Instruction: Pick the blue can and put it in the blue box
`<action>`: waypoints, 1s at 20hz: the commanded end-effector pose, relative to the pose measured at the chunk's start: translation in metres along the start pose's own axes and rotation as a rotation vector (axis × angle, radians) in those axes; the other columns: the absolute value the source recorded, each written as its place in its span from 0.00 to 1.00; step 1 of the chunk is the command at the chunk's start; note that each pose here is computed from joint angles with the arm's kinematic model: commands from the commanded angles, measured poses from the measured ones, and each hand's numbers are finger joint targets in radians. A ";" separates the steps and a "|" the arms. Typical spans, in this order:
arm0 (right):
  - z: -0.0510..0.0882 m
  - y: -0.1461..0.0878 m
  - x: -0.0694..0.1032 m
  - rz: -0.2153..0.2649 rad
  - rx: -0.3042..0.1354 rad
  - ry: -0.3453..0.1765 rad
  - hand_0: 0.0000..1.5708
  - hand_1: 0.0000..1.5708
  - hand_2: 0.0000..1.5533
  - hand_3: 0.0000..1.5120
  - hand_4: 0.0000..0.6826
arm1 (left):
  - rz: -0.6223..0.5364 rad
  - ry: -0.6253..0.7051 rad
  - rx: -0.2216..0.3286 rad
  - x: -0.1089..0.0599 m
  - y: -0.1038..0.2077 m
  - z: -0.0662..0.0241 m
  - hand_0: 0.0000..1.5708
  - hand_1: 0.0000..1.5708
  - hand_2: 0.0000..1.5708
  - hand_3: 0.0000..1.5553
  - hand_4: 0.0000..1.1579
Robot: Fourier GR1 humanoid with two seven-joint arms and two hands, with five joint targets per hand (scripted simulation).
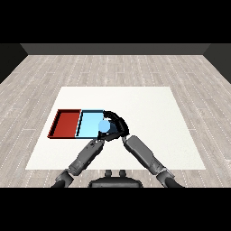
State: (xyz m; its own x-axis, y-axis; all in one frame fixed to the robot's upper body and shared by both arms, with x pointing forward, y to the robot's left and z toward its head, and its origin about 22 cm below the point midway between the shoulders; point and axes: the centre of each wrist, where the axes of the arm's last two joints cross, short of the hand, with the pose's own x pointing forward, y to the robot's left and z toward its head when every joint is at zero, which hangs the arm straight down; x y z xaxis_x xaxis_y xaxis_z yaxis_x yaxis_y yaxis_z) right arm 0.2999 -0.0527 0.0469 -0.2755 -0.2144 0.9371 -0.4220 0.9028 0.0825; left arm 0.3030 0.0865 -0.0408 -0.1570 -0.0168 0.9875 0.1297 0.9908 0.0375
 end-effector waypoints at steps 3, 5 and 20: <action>-0.002 0.010 0.016 -0.021 0.005 -0.006 0.00 0.00 0.00 0.00 0.00 | -0.002 0.001 -0.002 0.004 -0.009 -0.0058 1.00 1.00 0.99 0.95 0.98; -0.006 0.000 0.006 -0.007 0.004 0.011 0.00 0.00 0.00 0.00 0.00 | -0.028 -0.006 0.006 -0.001 -0.013 0.0072 1.00 1.00 1.00 0.96 0.99; 0.045 -0.069 0.046 -0.037 -0.126 -0.091 0.00 0.00 0.00 0.00 0.00 | -0.085 -0.021 0.029 -0.013 0.027 0.0069 1.00 1.00 1.00 0.96 0.97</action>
State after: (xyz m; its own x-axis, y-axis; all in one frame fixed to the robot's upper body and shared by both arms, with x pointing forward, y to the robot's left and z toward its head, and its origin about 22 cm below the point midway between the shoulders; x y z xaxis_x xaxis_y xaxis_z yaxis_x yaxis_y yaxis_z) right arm 0.2890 -0.1149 0.0641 -0.2988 -0.2802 0.9123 -0.3731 0.9141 0.1586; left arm 0.3034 0.1058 -0.0471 -0.1839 -0.0928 0.9786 0.0855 0.9903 0.1099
